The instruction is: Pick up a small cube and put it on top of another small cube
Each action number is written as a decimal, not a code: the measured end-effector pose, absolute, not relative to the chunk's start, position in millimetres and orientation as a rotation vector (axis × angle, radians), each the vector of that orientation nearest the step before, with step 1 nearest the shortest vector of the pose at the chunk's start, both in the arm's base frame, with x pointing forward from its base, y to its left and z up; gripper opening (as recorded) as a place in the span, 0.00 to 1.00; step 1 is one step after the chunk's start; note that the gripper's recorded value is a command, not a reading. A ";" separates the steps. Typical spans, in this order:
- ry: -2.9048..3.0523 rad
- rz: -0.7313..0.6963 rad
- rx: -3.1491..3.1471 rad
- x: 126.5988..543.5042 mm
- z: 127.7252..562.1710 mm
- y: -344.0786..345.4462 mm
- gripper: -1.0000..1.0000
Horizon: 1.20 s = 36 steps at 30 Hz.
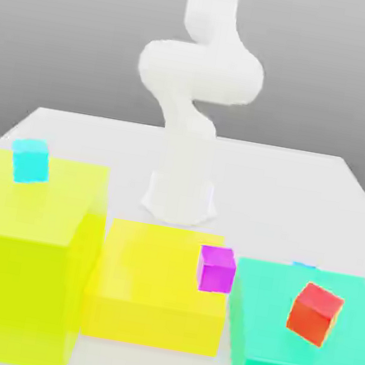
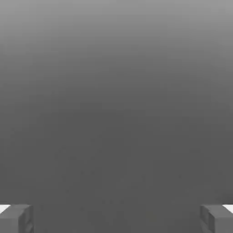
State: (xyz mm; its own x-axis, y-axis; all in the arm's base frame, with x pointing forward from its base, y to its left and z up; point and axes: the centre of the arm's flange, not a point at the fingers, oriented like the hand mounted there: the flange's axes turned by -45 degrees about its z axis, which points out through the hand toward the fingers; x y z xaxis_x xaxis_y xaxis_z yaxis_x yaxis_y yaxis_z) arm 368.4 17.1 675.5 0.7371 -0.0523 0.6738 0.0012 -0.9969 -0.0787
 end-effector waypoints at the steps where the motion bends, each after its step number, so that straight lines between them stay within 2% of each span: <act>1: 0.052 -1.065 -2.848 376.8 660.0 25.5 0.50; 8: 0.111 -0.757 -2.815 409.1 553.2 93.8 0.50; 15: 0.168 -0.473 -2.838 399.2 444.8 168.1 0.50; 20: 0.209 -0.296 -2.884 368.8 370.4 213.3 0.50; 27: 0.272 -0.106 -2.984 303.6 276.3 253.0 0.50; 33: 0.328 -0.014 -3.094 238.5 209.2 260.6 0.50; 36: 0.339 -0.008 -3.119 226.2 189.0 260.5 0.50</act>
State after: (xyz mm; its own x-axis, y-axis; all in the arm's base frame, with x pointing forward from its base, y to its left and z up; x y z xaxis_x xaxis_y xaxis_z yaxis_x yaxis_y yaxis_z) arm 226.2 260.5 189.0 0.9767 -0.2147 0.0045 -0.2147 -0.9767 -0.0048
